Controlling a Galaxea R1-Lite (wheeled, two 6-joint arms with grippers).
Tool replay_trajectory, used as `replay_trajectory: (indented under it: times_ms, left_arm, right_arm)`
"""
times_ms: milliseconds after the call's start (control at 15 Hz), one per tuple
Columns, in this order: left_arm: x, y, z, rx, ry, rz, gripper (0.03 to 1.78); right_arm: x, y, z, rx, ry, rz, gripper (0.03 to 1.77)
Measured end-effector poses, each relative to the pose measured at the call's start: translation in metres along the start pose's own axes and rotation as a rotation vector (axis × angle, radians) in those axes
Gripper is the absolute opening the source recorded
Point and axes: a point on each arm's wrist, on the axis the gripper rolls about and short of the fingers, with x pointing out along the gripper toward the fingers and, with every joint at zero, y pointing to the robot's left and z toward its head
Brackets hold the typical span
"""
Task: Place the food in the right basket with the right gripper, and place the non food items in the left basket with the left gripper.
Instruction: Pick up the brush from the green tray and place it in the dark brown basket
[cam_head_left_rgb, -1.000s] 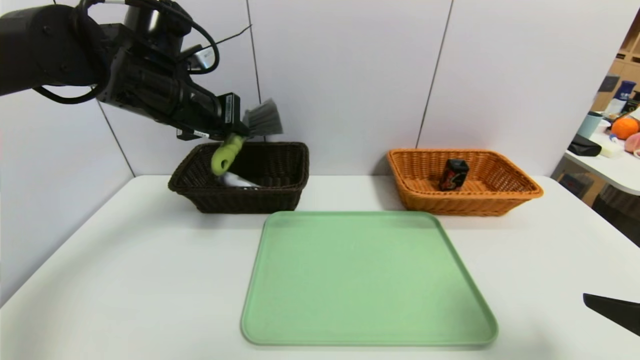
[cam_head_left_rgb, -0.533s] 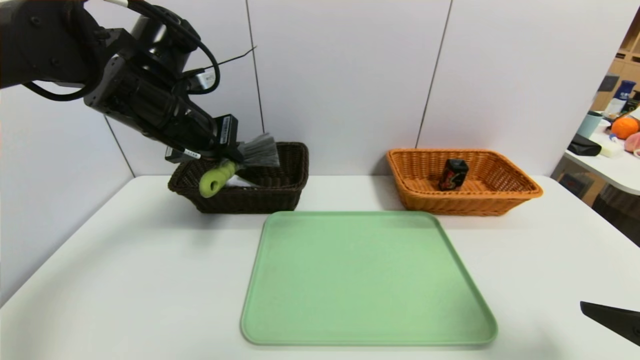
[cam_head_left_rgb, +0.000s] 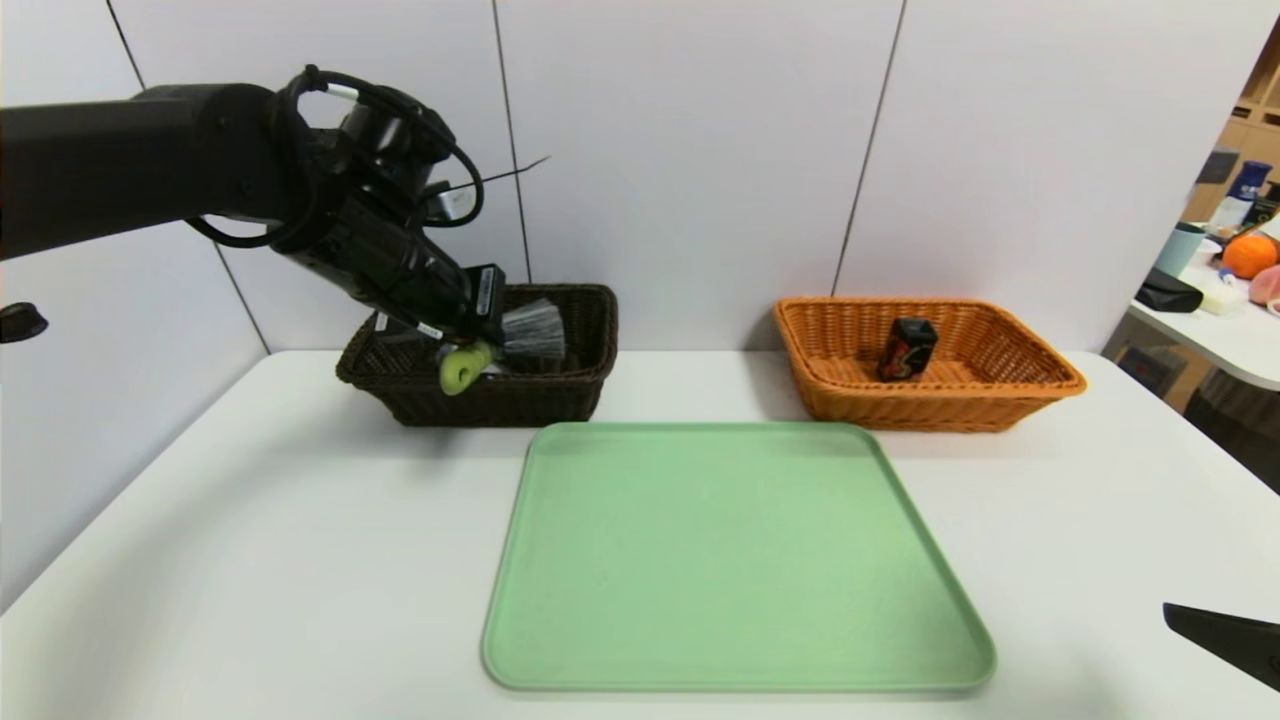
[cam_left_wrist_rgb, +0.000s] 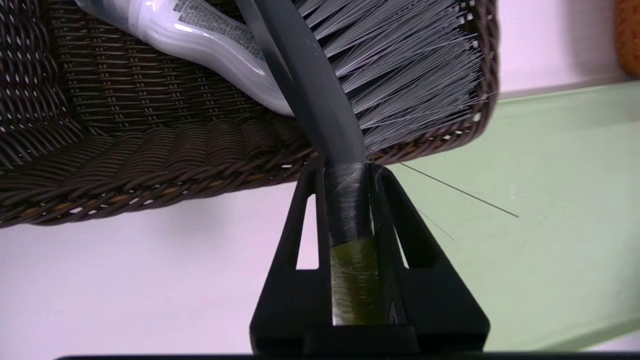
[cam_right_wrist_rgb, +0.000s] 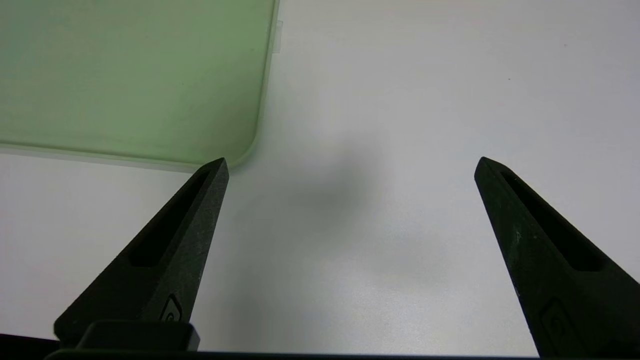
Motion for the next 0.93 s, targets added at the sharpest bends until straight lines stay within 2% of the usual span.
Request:
replay_trajectory:
  times_ms: [133,200,800,933]
  left_arm:
    - [0.011,0.000,0.000,0.001,0.010,0.002,0.28]
    - [0.015,0.001,-0.001,0.001,0.016,0.003,0.06]
    - [0.028,0.002,-0.001,-0.001,0.020,0.009,0.05]
    - [0.022,0.001,0.002,-0.003,-0.005,0.003,0.05]
  right_arm:
    - [0.000,0.000,0.000,-0.001,0.003,0.000,1.70]
    - [0.001,0.000,0.000,-0.001,0.004,0.001,1.70]
    - [0.005,0.001,0.000,-0.005,0.023,-0.001,1.70]
    - [0.005,0.001,-0.001,-0.005,0.026,-0.001,1.70]
